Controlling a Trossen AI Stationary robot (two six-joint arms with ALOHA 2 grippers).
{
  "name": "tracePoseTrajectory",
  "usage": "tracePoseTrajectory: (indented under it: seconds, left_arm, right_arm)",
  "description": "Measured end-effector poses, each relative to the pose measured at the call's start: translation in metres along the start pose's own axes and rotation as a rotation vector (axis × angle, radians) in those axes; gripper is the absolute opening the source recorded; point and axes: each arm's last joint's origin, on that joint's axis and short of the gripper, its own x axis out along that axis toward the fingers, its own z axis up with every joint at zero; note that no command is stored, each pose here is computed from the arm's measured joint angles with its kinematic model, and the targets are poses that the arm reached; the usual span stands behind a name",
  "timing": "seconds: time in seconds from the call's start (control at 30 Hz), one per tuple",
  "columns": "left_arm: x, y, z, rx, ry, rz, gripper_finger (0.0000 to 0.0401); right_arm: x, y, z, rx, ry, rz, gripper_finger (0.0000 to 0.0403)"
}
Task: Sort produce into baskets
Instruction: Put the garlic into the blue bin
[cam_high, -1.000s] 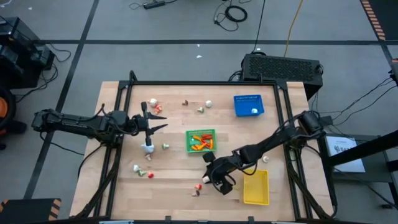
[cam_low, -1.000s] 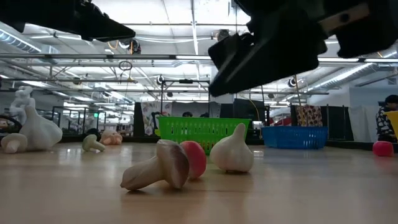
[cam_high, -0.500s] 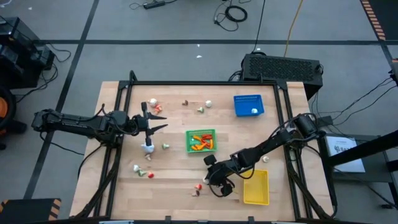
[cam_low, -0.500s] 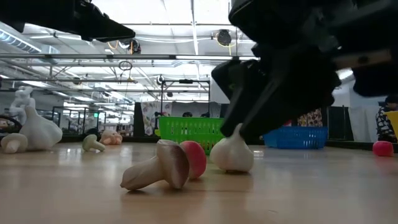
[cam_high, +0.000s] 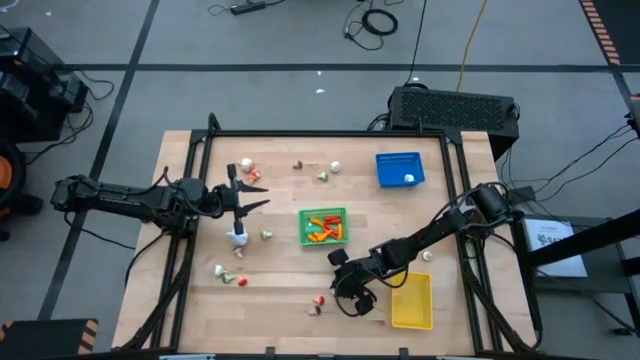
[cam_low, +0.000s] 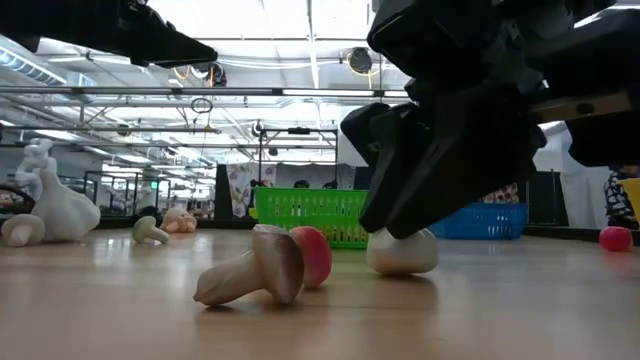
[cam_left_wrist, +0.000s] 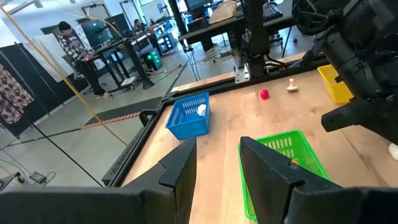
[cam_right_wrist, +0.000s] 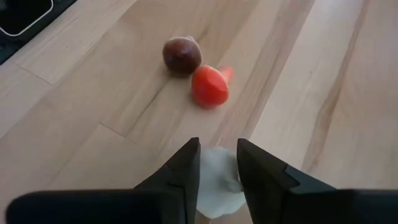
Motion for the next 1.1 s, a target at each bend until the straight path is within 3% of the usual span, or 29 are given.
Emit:
tracePoseTrajectory:
  seconds: [0.33,0.47,0.73,0.83,1.1]
  left_arm:
    - [0.000,0.000,0.000,0.000,0.000,0.000,0.0132]
    - [0.000,0.000,0.000,0.000,0.000,0.000,0.0132]
    - [0.000,0.000,0.000,-0.001,0.000,0.000,0.0132]
    - [0.000,0.000,0.000,-0.001,0.000,0.000,0.0132]
    - [0.000,0.000,0.000,-0.001,0.000,0.000,0.0132]
  right_arm:
    - [0.000,0.000,0.001,0.018,-0.009,0.001,0.0014]
    - [-0.007,-0.002,0.005,0.064,-0.021,-0.002,0.0005]
    - [-0.060,-0.023,0.027,0.110,-0.072,-0.057,0.0002]
    - [-0.086,-0.036,0.026,0.140,-0.020,-0.150,0.0001]
    - [-0.140,-0.082,0.000,0.253,0.228,-0.551,0.0000]
